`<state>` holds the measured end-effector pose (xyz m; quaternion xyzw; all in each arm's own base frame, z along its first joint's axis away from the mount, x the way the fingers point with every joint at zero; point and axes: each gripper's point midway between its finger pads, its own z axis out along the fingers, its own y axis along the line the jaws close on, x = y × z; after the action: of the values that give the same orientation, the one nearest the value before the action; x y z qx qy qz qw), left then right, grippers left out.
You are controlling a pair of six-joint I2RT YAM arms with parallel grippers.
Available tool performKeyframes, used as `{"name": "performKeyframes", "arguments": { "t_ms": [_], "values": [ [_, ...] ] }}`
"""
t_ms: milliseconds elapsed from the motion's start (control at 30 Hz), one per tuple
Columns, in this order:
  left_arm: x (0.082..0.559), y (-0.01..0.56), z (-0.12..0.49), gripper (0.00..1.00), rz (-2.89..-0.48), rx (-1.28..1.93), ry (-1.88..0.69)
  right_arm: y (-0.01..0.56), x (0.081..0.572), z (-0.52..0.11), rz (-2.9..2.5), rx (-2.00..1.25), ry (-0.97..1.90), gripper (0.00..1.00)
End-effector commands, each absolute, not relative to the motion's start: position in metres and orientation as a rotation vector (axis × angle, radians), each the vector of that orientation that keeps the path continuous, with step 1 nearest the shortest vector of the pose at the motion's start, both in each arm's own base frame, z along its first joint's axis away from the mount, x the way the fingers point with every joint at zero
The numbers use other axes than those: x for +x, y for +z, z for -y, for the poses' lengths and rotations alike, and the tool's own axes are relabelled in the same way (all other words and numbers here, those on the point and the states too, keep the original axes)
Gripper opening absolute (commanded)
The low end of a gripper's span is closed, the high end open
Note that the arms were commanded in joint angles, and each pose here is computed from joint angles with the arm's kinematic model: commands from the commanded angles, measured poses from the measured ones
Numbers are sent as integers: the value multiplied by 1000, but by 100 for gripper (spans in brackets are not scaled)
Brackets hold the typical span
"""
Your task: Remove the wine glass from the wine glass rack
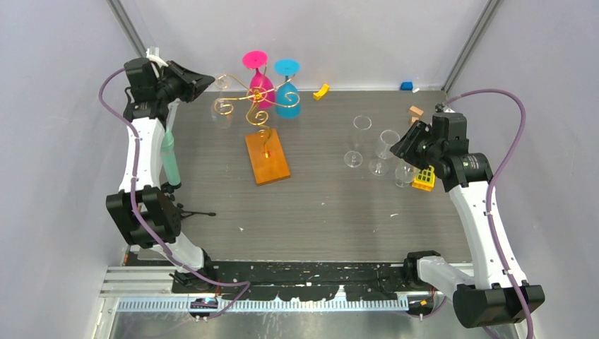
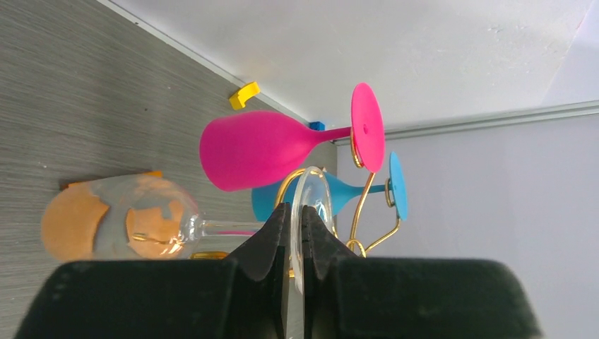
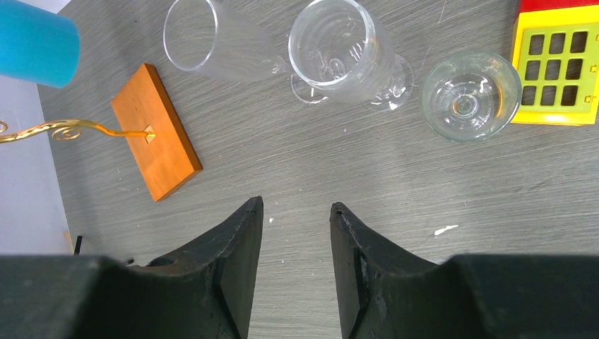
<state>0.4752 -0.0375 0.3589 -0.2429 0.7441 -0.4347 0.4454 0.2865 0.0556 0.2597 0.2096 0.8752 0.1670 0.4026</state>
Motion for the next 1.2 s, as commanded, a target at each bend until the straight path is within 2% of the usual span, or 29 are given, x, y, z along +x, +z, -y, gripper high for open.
{"name": "performKeyframes", "arguments": {
  "t_ms": [0,467,1167],
  "values": [
    [466,398,38,2,-1753,-492,-1068,272,289,-58,-2158,516,451,46],
    [466,446,49,0,-1572,-426,-1239,270,289,-58,-2159,516,453,46],
    [471,439,74,0,-1627,-330,-1343,271,288,-58,-2155,515,458,46]
  ]
}}
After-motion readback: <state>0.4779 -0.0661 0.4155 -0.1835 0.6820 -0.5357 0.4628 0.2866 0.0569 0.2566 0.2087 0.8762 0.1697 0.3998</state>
